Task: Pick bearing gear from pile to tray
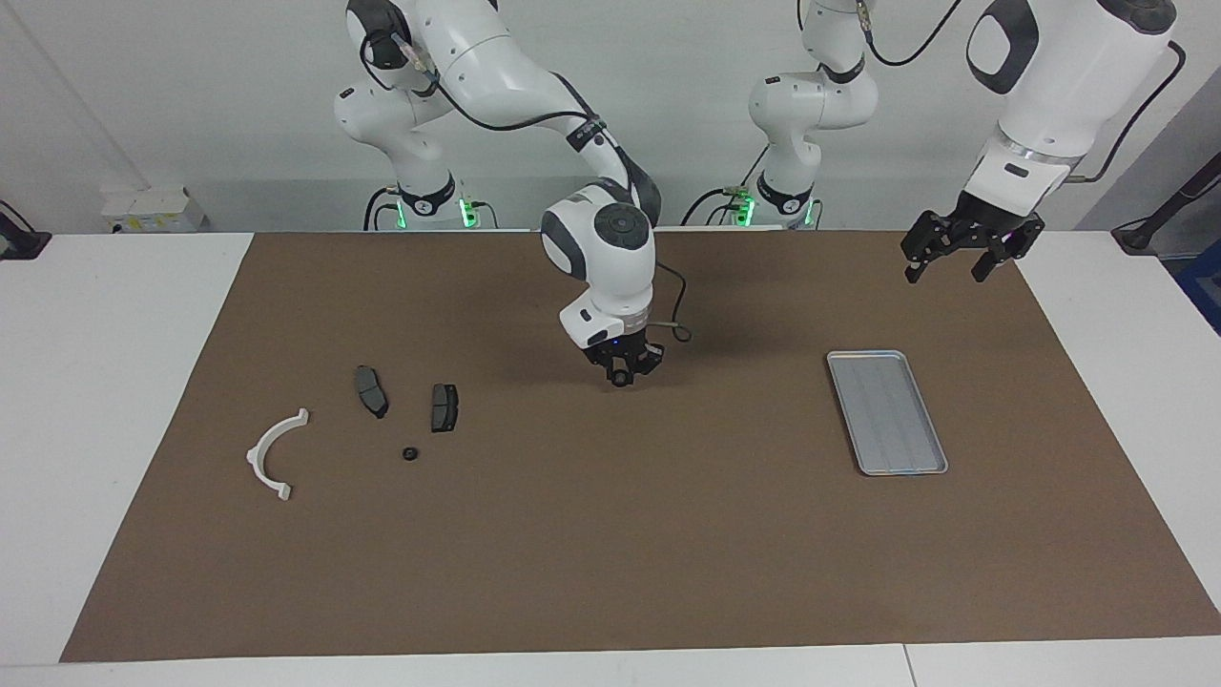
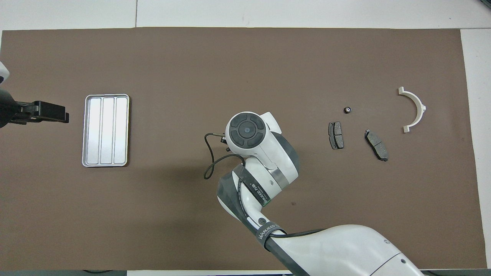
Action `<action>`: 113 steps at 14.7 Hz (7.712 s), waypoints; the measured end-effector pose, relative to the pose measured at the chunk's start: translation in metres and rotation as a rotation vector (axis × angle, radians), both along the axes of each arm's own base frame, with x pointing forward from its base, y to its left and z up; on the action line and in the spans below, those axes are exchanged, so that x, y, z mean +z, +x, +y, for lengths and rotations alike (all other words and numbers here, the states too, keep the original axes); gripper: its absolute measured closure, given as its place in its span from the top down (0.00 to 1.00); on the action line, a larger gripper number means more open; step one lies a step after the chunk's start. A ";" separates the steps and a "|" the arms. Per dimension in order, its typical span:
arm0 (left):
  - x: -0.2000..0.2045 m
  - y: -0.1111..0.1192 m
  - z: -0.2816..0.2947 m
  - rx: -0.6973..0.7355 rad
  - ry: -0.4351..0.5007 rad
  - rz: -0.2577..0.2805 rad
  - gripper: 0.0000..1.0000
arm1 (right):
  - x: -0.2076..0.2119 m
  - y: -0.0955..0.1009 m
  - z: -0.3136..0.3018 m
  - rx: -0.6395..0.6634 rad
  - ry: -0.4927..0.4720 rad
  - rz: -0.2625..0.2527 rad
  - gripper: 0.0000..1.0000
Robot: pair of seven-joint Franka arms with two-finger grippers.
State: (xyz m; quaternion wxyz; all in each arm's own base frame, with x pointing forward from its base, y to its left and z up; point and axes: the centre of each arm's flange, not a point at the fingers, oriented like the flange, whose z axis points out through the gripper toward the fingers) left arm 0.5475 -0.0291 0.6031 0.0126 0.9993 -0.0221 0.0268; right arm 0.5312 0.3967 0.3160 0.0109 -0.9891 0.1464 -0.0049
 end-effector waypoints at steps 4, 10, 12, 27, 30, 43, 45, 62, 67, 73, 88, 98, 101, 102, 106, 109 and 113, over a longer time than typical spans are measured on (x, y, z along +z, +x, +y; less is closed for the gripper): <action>0.000 0.000 0.000 0.000 0.000 0.000 1.00 | -0.013 -0.003 -0.003 -0.002 0.000 -0.001 0.35; 0.000 0.000 0.000 0.000 0.000 0.000 1.00 | -0.028 -0.004 -0.006 -0.004 0.005 -0.008 0.35; 0.000 0.000 0.000 0.000 0.000 0.000 1.00 | -0.028 -0.004 -0.006 -0.004 0.005 -0.008 0.35; -0.041 -0.014 -0.106 0.224 0.003 0.084 1.00 | 0.010 0.113 -0.265 0.285 -0.023 0.024 0.81; -0.085 -0.002 -0.172 0.303 -0.018 0.077 1.00 | -0.001 0.110 -0.279 0.322 -0.023 0.038 0.81; -0.280 -0.027 -0.402 0.441 -0.028 0.118 1.00 | -0.022 0.109 -0.342 0.384 -0.020 0.014 0.71; -0.287 -0.033 -0.406 0.446 -0.039 0.107 1.00 | -0.024 0.108 -0.343 0.384 -0.020 0.011 0.70; -0.309 -0.051 -0.412 0.503 -0.043 0.095 1.00 | 0.055 0.114 -0.295 0.359 -0.021 0.020 0.23; -0.312 -0.053 -0.411 0.503 -0.036 0.096 0.76 | 0.054 0.115 -0.295 0.358 -0.021 0.020 0.23; -0.307 -0.050 -0.408 0.514 -0.035 0.093 0.35 | 0.053 0.115 -0.296 0.357 -0.021 0.022 0.23; -0.214 0.015 -0.072 0.230 -0.001 0.096 0.35 | 0.068 0.014 -0.028 0.145 -0.014 -0.027 0.23; -0.268 0.003 0.034 0.075 -0.003 0.097 0.35 | -0.017 -0.004 0.010 0.116 -0.026 -0.038 0.23; -0.271 0.003 0.039 0.081 -0.003 0.088 0.35 | -0.021 -0.007 0.011 0.113 -0.025 -0.038 0.23; -0.274 0.003 0.038 0.080 -0.003 0.087 0.35 | -0.022 -0.006 0.010 0.107 -0.026 -0.037 0.23; -0.291 0.002 0.038 0.079 -0.002 0.087 0.35 | -0.026 -0.006 0.006 0.081 -0.025 -0.039 0.59; -0.296 0.002 0.038 0.079 -0.002 0.088 0.35 | -0.019 0.001 0.003 0.066 -0.018 -0.052 0.89; -0.302 -0.002 0.038 0.080 -0.001 0.091 0.35 | 0.034 0.053 -0.055 0.079 0.010 -0.135 0.89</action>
